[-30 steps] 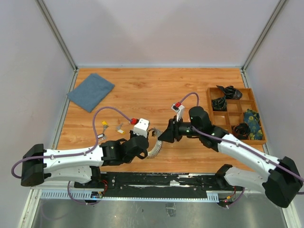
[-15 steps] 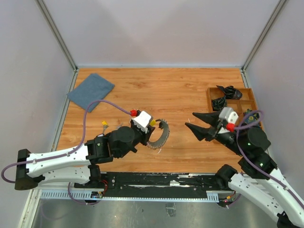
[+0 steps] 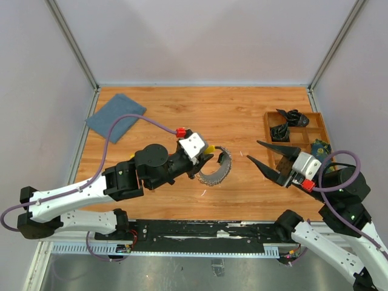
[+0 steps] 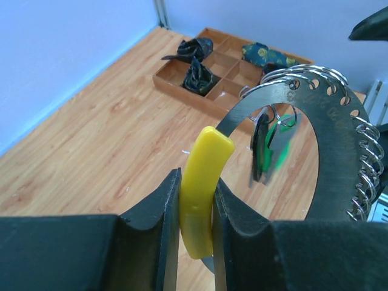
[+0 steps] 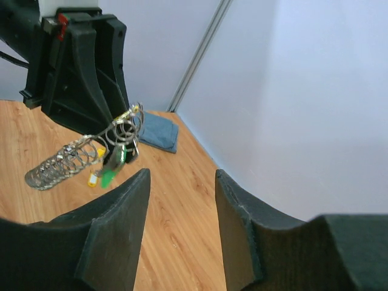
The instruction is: Put the keys on the keyring
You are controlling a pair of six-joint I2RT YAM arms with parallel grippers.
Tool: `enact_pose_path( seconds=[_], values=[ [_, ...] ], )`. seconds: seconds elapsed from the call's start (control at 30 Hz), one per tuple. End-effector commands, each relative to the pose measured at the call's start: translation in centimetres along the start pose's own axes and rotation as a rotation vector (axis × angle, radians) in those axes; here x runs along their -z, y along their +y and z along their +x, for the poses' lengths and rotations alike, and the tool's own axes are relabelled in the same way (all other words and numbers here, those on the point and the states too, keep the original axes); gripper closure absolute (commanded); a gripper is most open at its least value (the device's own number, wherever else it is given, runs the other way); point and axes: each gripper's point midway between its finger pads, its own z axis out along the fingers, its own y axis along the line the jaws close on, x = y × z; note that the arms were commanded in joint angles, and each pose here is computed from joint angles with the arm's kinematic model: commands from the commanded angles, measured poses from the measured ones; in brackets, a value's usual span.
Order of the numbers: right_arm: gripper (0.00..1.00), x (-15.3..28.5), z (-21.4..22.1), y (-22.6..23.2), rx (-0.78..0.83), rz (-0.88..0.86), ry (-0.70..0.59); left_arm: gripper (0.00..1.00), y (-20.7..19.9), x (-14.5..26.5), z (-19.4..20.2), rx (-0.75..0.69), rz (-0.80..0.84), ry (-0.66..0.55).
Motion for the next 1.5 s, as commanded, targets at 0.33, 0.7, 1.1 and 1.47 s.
enact_pose_path(
  seconds=[0.33,0.7,1.1,1.47],
  values=[
    [0.53,2.0,0.5,-2.5,0.006,0.163,0.061,0.99,4.1,1.2,3.1,-0.191,-0.248,0.382],
    [0.55,1.3,0.7,-0.5,-0.022,0.062,0.041,0.99,3.9,4.1,-2.4,-0.231,-0.261,0.093],
    [0.69,-0.7,-4.2,2.8,0.059,-0.216,-0.154,0.99,0.7,5.0,-6.4,-0.193,-0.034,-0.187],
    [0.76,-0.1,-5.8,3.8,0.113,-0.274,-0.238,0.99,-1.2,4.2,-5.3,-0.071,0.085,-0.198]
  ],
)
